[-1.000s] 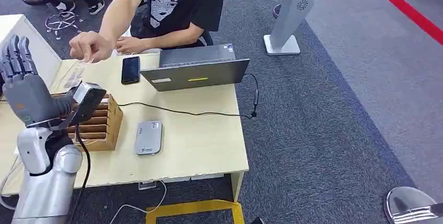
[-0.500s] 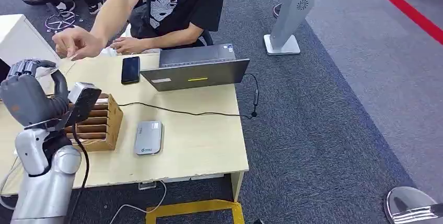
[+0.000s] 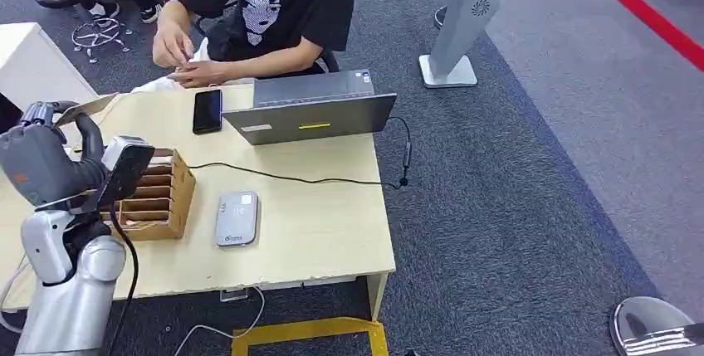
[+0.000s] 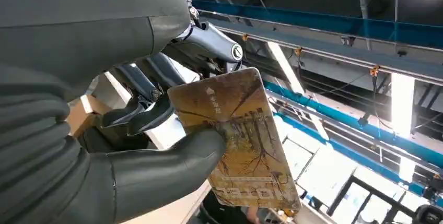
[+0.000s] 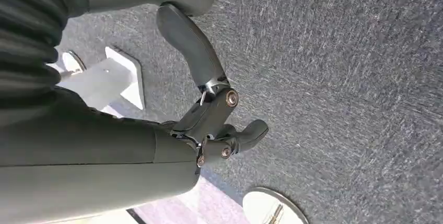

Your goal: Pass the card to the sensor for recognition and then transmit it.

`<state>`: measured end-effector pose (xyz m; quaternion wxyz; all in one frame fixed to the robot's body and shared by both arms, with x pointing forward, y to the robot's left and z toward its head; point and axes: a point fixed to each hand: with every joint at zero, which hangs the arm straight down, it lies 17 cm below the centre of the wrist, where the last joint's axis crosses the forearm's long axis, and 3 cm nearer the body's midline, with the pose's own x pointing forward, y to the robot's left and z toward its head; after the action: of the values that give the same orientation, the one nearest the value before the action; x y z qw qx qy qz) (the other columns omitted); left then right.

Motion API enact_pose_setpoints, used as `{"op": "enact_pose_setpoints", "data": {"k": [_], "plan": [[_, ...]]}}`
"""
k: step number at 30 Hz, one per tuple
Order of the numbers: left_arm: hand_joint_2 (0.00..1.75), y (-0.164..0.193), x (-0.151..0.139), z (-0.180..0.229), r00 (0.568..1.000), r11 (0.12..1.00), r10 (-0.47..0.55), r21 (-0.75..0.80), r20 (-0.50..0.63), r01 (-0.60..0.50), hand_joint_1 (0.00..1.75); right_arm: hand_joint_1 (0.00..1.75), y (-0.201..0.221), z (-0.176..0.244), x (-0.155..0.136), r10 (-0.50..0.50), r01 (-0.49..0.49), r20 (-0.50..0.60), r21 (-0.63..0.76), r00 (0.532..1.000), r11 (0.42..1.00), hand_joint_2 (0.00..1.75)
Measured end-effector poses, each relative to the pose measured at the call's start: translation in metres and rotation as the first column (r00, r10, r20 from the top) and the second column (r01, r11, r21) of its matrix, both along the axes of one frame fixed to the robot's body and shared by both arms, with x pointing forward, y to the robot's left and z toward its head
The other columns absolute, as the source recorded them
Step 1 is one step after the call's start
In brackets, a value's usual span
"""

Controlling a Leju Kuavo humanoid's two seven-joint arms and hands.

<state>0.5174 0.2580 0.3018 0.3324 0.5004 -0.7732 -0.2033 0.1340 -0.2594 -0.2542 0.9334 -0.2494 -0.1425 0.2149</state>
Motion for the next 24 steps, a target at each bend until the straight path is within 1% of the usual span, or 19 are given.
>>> {"op": "enact_pose_setpoints", "data": {"k": [4,11,17,24], "plan": [[1.75,-0.007,-0.008,-0.014,1.000,1.000,-0.020,-0.007,-0.023,0.020,1.75,0.00,0.000,0.000,0.000,-0.005,0.005,0.002,0.003,1.000,1.000,1.75],[1.75,-0.042,-0.023,-0.054,0.992,0.997,-0.083,-0.004,-0.096,0.083,1.75,0.00,0.000,0.000,0.000,-0.004,0.004,0.004,0.003,1.000,1.000,1.75],[1.75,-0.071,-0.031,-0.106,0.969,0.992,-0.127,-0.017,-0.212,0.126,1.75,0.00,0.000,0.000,0.001,-0.005,0.005,0.007,0.005,1.000,1.000,1.75],[1.75,-0.096,-0.039,-0.156,0.939,0.980,-0.159,0.068,-0.304,0.188,1.75,0.00,0.002,0.002,0.009,0.035,-0.035,0.021,-0.001,0.999,0.999,1.75]]}}
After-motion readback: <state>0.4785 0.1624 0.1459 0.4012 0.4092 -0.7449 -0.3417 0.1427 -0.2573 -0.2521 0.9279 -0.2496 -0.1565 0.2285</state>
